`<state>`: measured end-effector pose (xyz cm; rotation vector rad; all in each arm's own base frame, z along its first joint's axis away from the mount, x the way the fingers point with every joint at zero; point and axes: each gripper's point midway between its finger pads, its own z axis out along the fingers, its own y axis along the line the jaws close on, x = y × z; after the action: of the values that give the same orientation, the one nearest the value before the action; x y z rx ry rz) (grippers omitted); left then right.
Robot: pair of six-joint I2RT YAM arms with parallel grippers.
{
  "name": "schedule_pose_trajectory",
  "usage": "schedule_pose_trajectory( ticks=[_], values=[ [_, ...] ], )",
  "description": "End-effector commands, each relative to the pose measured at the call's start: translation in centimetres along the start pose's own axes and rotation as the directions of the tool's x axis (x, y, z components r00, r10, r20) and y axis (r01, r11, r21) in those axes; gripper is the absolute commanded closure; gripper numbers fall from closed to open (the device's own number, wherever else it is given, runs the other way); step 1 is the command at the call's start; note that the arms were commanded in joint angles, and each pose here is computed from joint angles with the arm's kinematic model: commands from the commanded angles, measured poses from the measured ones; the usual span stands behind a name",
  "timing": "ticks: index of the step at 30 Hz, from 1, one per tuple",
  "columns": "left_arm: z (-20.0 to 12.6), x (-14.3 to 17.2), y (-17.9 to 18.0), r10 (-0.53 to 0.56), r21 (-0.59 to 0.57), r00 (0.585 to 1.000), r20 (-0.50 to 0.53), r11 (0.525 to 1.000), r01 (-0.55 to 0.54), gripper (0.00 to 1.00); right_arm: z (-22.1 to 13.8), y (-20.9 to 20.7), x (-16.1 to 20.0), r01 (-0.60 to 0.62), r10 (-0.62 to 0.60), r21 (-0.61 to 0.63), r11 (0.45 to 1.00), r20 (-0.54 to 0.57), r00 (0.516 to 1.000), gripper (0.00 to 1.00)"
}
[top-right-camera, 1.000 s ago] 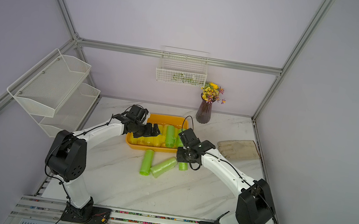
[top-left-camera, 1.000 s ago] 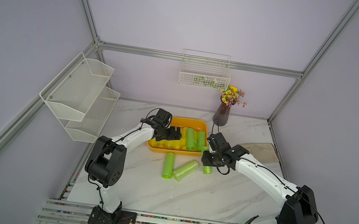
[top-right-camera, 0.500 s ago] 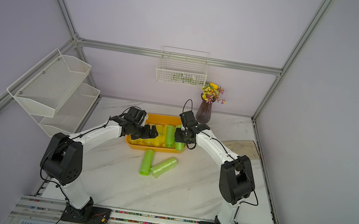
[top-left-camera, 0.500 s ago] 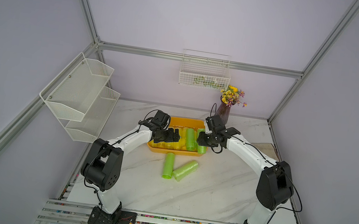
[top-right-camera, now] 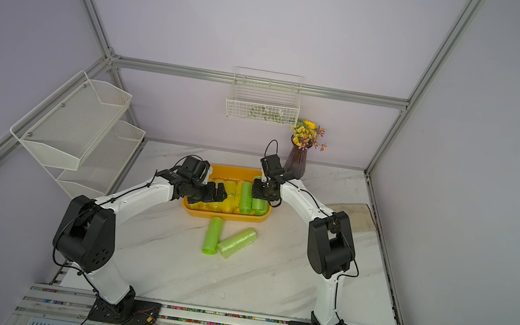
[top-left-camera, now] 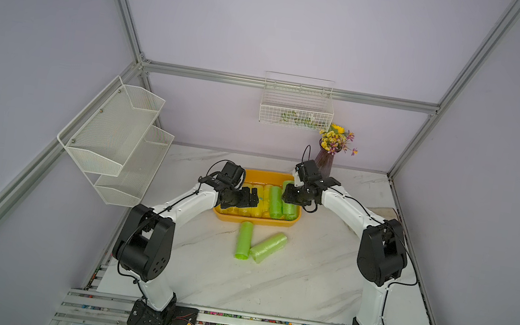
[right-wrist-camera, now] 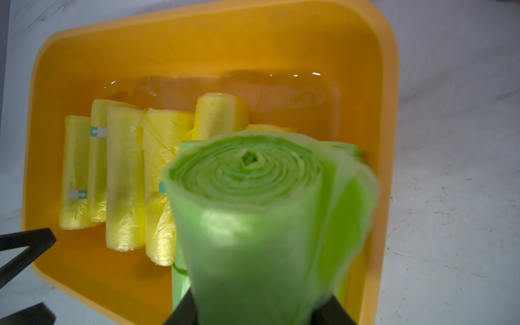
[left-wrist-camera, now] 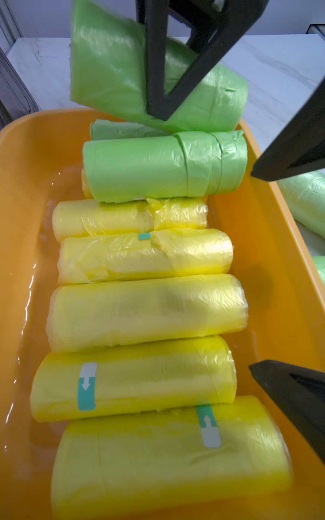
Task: Put the roll of trash bags into the storage box
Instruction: Place the roll of trash bags in the storage box.
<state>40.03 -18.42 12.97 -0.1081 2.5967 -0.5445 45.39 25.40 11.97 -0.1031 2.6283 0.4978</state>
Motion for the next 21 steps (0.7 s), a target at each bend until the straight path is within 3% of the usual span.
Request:
schedule_pose_trajectory(
  ticks=[1,14,21],
  values=[
    [-1.6,-1.5,-0.7,-0.014,0.023,0.998,0.063,1.000,0.012,0.00,0.0,1.0,-1.7,-0.002,0.004,-0.041,0.999,0.044,0.999,0.61],
    [-2.0,-1.3,-0.5,-0.016,0.022,0.997,0.071,1.000,0.015,0.00,2.1,1.0,0.0,-0.024,0.021,-0.078,0.997,-0.031,0.999,0.56],
    [-2.1,-1.4,-0.7,-0.016,0.027,0.997,0.073,1.000,0.014,0.00,1.3,1.0,-0.3,-0.030,0.029,-0.082,0.996,-0.020,0.999,0.43]
  ],
)
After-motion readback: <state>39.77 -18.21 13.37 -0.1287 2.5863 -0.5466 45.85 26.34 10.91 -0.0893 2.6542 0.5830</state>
